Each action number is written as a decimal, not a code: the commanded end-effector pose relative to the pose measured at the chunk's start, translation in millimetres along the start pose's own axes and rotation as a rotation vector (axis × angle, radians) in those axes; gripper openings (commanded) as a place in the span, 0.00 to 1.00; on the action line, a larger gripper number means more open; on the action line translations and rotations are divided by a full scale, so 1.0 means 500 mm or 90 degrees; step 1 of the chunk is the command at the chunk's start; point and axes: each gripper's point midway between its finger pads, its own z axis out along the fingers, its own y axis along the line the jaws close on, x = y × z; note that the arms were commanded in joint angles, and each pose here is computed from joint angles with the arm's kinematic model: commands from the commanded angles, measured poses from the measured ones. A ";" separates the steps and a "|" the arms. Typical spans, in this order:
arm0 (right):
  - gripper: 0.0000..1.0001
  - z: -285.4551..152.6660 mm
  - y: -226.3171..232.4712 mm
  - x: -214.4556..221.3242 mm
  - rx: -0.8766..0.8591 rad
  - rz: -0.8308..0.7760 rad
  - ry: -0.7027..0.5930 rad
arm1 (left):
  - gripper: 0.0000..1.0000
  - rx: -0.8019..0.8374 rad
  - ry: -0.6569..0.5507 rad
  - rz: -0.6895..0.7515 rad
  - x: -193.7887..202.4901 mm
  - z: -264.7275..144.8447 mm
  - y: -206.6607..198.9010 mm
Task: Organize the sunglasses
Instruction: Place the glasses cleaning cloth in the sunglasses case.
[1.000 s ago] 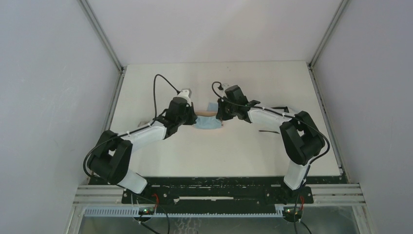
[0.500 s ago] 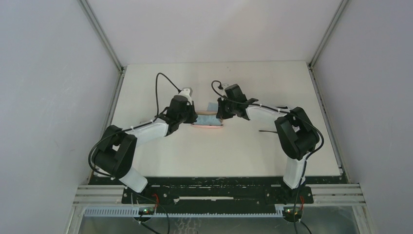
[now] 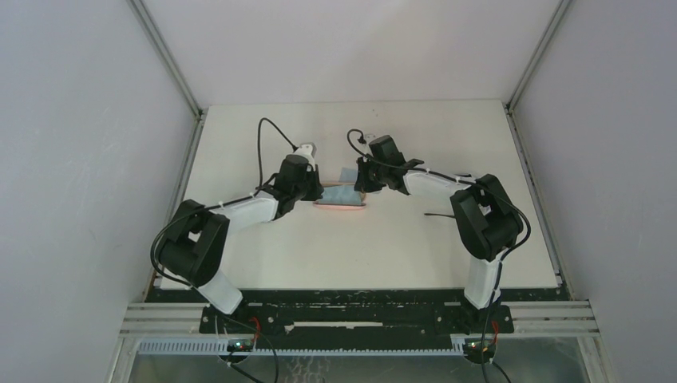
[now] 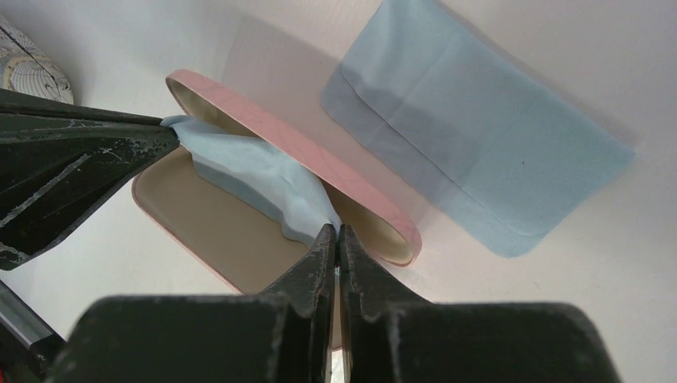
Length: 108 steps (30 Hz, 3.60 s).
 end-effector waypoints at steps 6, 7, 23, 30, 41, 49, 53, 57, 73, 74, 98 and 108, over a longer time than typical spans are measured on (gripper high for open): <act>0.00 -0.003 0.002 -0.057 -0.012 -0.016 -0.046 | 0.00 0.024 -0.055 0.011 -0.072 0.003 -0.027; 0.00 -0.004 0.002 -0.058 -0.012 -0.017 -0.047 | 0.00 0.024 -0.056 0.011 -0.073 0.002 -0.026; 0.00 -0.007 -0.002 -0.055 -0.012 -0.019 -0.041 | 0.00 0.020 -0.079 -0.001 -0.094 -0.009 -0.014; 0.00 -0.006 -0.004 -0.052 -0.009 -0.020 -0.038 | 0.00 0.009 -0.084 -0.005 -0.097 -0.011 0.000; 0.00 -0.003 -0.010 -0.054 -0.006 -0.015 -0.040 | 0.00 0.024 -0.073 -0.014 -0.095 0.005 -0.006; 0.05 0.001 -0.010 -0.054 -0.010 -0.009 -0.040 | 0.00 0.024 -0.071 -0.020 -0.101 0.015 -0.009; 0.11 -0.001 -0.002 -0.058 -0.019 -0.008 -0.044 | 0.00 0.021 -0.071 -0.025 -0.105 0.016 -0.010; 0.18 -0.007 -0.001 -0.064 -0.018 -0.008 -0.051 | 0.04 0.019 -0.073 -0.027 -0.109 0.014 -0.011; 0.37 -0.087 0.007 -0.097 0.003 -0.026 -0.104 | 0.34 0.000 -0.073 -0.032 -0.082 -0.019 0.010; 0.38 -0.090 0.004 -0.093 0.007 -0.026 -0.104 | 0.36 -0.003 -0.074 -0.034 -0.080 -0.023 0.013; 0.42 -0.139 -0.045 -0.044 0.095 0.005 -0.091 | 0.47 0.028 -0.057 -0.029 0.024 -0.145 -0.027; 0.42 -0.101 -0.055 -0.073 0.117 0.021 -0.097 | 0.45 0.019 -0.003 -0.050 0.141 -0.142 -0.041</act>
